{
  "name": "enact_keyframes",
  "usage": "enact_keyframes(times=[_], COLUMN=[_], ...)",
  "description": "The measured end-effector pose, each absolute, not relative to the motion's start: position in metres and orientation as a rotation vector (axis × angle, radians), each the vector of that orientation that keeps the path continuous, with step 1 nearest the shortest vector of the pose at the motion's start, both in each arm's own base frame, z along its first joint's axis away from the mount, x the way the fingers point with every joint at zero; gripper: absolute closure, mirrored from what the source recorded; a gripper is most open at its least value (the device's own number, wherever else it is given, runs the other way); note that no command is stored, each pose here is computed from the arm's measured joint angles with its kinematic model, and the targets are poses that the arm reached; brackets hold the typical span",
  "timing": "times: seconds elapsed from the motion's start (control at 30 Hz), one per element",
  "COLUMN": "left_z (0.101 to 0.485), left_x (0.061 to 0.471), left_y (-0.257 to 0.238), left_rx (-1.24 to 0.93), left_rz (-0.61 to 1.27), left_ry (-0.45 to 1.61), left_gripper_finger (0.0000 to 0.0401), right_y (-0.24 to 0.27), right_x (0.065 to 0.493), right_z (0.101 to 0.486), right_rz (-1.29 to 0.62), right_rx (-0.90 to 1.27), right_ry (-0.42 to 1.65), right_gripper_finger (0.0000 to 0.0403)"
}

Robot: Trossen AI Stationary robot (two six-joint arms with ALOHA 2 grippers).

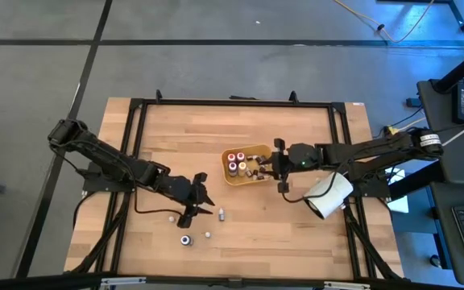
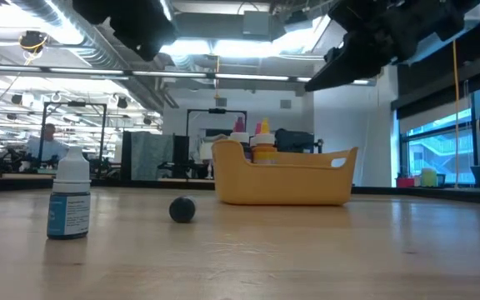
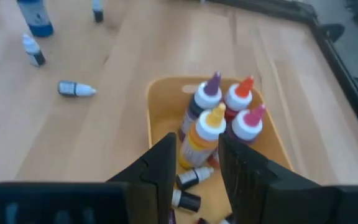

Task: Pick & Place food coloring
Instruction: Put the big blue food coloring bottle into the yellow bin

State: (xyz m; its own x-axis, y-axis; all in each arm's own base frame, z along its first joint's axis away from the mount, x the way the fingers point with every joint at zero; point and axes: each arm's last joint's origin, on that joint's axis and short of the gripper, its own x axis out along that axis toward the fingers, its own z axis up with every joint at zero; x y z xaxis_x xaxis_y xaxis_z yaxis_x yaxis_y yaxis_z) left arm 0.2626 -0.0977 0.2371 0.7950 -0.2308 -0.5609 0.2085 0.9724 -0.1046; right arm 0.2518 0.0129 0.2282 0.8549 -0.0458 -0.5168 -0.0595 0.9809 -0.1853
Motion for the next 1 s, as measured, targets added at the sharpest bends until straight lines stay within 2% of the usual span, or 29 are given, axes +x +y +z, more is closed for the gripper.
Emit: enact_keyframes(times=[0.17,0.33,0.67,0.83,1.0], left_z=[0.238,0.238,0.239,0.259,0.272], left_x=[0.263,0.262,0.263,0.263,0.257], left_y=[-0.099,-0.100,-0.100,-0.116,-0.139], left_rx=[-0.043,-0.174,-0.134,-0.134,-0.050], left_rz=[-0.217,-0.235,-0.252,-0.368,-0.334], left_ry=[0.594,0.621,0.616,0.597,0.677], left_gripper_finger=[0.0227,0.0194,0.0192,0.0192,0.0194], right_y=[0.012,0.012,0.011,0.011,0.011], right_x=[0.253,0.256,0.258,0.258,0.258], right_z=[0.224,0.218,0.213,0.213,0.213], right_rz=[-0.022,-0.020,-0.054,-0.082,-0.083], right_rx=[-0.179,-0.183,-0.201,-0.211,-0.209], right_ry=[0.569,0.592,0.617,0.619,0.619], right_gripper_finger=[0.0281,0.0281,0.0281,0.0281,0.0281])
